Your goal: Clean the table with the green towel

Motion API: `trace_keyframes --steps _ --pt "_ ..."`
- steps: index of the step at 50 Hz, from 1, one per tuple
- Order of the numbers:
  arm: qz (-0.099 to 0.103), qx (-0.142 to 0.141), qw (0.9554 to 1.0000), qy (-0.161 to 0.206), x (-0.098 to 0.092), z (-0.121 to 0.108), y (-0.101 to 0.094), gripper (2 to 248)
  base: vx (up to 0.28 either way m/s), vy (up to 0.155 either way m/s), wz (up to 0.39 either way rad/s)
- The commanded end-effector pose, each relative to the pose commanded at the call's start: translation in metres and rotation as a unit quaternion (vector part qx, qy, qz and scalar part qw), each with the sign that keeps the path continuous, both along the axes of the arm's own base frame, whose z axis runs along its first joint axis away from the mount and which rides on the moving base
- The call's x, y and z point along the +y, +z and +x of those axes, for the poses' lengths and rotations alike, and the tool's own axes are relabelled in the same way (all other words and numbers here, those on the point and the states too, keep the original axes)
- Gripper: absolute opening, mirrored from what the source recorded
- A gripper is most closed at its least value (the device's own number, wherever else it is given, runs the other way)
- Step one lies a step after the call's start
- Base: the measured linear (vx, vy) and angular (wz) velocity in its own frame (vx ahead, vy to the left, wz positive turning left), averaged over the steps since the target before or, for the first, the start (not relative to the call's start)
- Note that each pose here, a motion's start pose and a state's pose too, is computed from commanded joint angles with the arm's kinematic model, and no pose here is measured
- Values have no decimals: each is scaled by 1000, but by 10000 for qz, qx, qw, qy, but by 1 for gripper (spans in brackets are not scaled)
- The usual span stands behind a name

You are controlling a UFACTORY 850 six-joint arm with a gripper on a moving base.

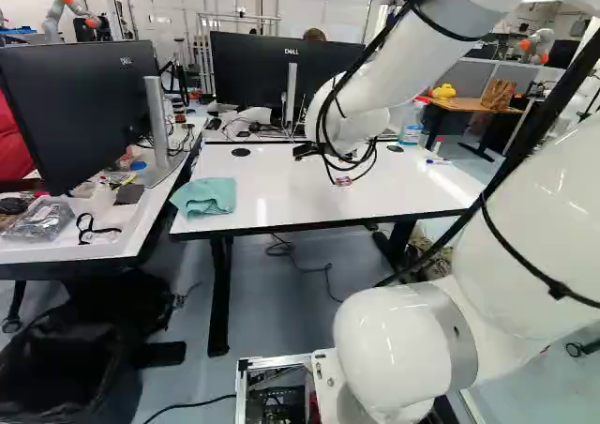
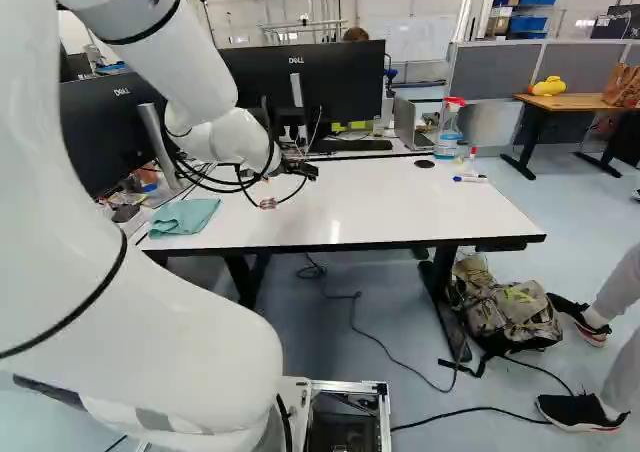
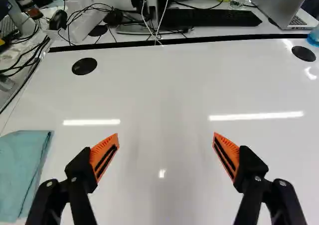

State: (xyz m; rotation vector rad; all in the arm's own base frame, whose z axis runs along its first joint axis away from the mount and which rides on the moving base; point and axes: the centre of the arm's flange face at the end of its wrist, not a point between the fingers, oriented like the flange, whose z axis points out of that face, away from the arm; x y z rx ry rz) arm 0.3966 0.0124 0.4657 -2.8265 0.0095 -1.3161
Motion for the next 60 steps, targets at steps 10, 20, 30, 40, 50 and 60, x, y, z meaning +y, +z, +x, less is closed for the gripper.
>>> trace_keyframes --steps 10,20,30,40,50,60 --pt "-13 -147 9999 -8 -1 -8 -9 247 0 0 0" --pt "-27 -326 9995 -17 -3 -19 -20 247 0 0 0" --pt "-43 -531 9986 -25 -5 -31 -32 247 0 0 0" --pt "-60 -765 9970 -32 -7 -46 -46 247 0 0 0" --pt "-76 -998 9950 -37 -8 -62 -59 247 0 0 0" --pt "-88 -1203 9927 -41 -9 -77 -70 247 0 0 0"
